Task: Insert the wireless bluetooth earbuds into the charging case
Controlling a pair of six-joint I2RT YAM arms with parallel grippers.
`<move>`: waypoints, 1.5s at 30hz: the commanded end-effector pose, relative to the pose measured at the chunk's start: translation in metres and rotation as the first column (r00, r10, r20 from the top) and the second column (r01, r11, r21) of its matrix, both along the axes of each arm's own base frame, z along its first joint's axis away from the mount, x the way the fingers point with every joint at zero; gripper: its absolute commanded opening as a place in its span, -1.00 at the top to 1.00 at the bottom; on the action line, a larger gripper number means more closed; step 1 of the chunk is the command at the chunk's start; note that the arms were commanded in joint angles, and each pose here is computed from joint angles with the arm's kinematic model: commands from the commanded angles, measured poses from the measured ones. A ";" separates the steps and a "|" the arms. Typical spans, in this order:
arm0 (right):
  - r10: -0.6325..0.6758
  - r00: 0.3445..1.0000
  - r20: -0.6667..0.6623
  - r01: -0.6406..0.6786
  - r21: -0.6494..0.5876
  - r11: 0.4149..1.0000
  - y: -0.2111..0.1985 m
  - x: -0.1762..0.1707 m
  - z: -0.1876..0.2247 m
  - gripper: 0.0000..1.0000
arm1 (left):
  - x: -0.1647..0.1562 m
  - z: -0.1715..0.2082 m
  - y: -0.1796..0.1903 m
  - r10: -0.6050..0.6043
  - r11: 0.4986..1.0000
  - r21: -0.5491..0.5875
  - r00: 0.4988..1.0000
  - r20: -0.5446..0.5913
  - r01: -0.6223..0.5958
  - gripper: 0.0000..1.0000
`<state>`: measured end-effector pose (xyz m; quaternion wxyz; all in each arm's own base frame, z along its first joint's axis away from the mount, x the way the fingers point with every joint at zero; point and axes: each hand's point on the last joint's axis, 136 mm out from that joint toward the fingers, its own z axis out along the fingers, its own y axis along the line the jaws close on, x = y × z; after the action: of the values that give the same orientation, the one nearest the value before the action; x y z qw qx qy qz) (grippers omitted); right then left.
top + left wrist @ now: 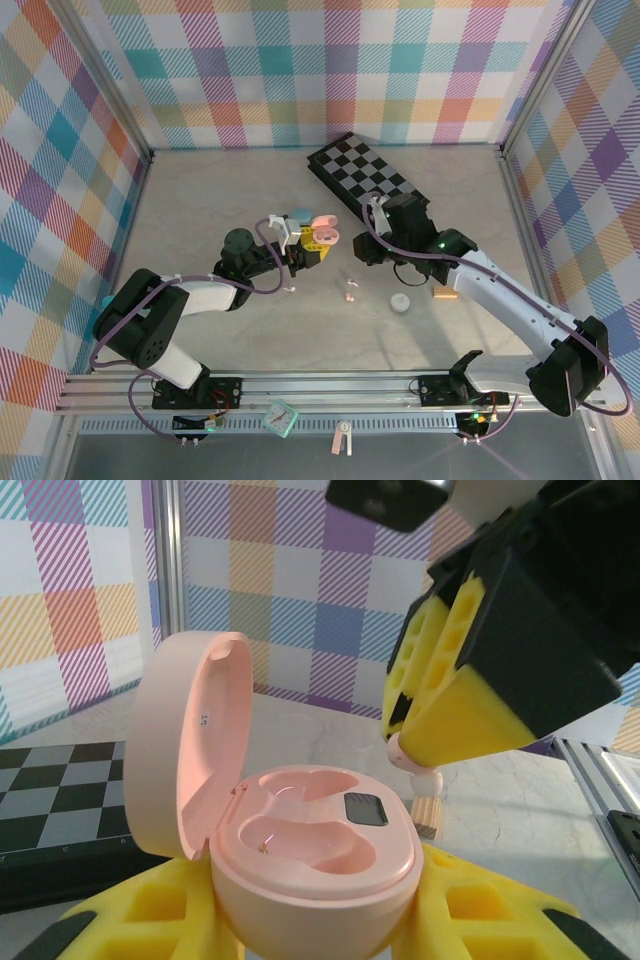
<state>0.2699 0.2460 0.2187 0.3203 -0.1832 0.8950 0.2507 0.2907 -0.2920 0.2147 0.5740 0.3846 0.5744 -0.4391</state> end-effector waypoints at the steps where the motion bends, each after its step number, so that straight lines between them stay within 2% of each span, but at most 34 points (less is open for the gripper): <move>1: 0.172 0.966 0.193 -0.177 0.010 0.984 0.027 0.008 0.038 0.53 | -0.003 0.014 -0.004 -0.018 1.000 -0.015 0.997 0.069 0.019 0.58; 9: 0.280 0.923 0.265 -0.279 -0.040 0.959 0.045 0.015 0.049 0.57 | -0.010 0.016 -0.004 -0.044 0.999 -0.007 0.996 0.072 0.045 0.58; 31: 0.372 0.906 0.203 -0.363 -0.078 0.928 0.055 0.008 0.031 0.58 | -0.014 0.028 -0.003 -0.057 0.997 -0.040 0.995 0.082 0.060 0.61; 45: 0.330 0.910 0.250 -0.333 -0.030 0.942 0.052 0.005 0.051 0.23 | -0.012 0.029 -0.003 -0.050 0.997 -0.052 0.995 0.086 0.054 0.60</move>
<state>0.2812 0.2969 0.2450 0.3585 -0.3634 0.8191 0.2618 0.2838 -0.2927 0.2232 0.5745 0.3928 0.5609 -0.4485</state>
